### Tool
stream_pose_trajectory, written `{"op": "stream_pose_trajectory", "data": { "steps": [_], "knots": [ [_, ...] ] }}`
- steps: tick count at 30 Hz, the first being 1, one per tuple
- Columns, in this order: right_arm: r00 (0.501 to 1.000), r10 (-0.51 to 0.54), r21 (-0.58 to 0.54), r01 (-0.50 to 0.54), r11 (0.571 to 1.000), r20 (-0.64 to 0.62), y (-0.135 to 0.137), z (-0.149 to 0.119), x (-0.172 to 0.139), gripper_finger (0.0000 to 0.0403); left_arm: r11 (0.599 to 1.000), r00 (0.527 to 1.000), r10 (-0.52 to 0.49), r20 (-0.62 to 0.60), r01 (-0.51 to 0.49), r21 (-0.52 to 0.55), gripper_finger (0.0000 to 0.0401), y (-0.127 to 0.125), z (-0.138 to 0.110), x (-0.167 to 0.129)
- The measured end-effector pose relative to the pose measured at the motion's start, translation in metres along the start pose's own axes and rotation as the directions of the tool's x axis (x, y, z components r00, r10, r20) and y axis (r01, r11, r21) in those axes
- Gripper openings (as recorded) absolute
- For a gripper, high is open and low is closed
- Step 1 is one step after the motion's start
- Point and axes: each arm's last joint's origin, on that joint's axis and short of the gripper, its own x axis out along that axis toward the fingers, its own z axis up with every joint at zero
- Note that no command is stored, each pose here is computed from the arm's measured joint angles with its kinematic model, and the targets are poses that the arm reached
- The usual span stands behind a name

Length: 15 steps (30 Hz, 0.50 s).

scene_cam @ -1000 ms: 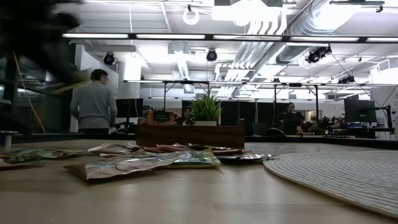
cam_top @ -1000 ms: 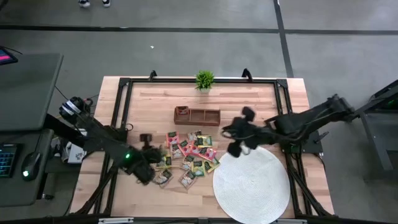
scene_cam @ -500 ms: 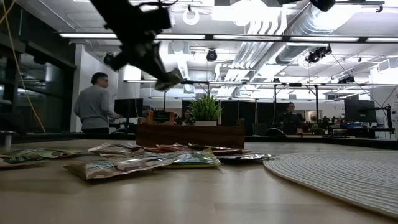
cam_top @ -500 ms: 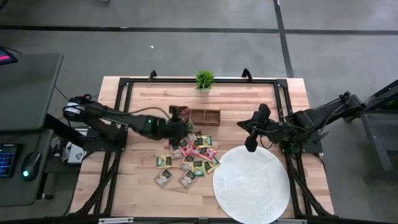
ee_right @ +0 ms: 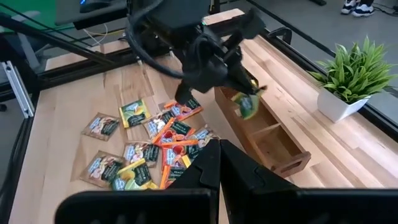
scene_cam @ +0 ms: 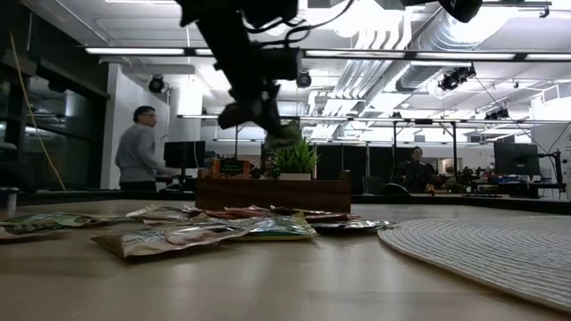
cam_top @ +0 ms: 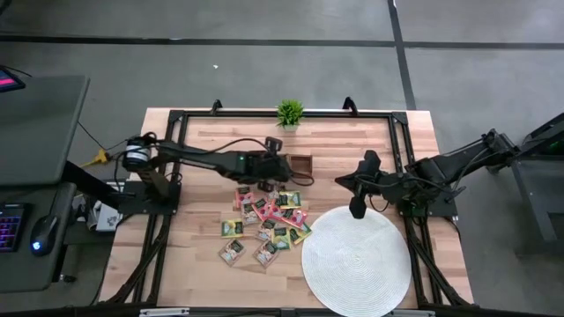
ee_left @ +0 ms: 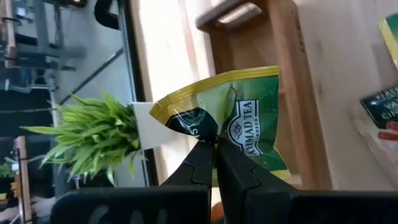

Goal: Pick & Place Tea
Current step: Put the yellow tea bag into the middle section of the wooden organizer

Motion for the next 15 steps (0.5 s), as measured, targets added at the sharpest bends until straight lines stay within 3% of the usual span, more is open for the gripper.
{"op": "stream_pose_trajectory", "data": {
  "steps": [5, 15],
  "knots": [
    [1.000, 0.004, -0.003, -0.004, 1.000, -0.003, 0.000, 0.000, 0.000, 0.0000, 0.999, 0.998, 0.041, -0.053, -0.041, 0.001, 0.0000, -0.003, 0.005, 0.009],
    [1.000, 0.006, -0.003, -0.006, 1.000, -0.005, 0.000, 0.000, 0.000, 0.0000, 1.000, 0.995, 0.023, -0.100, -0.023, -0.006, 0.0000, -0.017, 0.006, 0.029]
  ]
}}
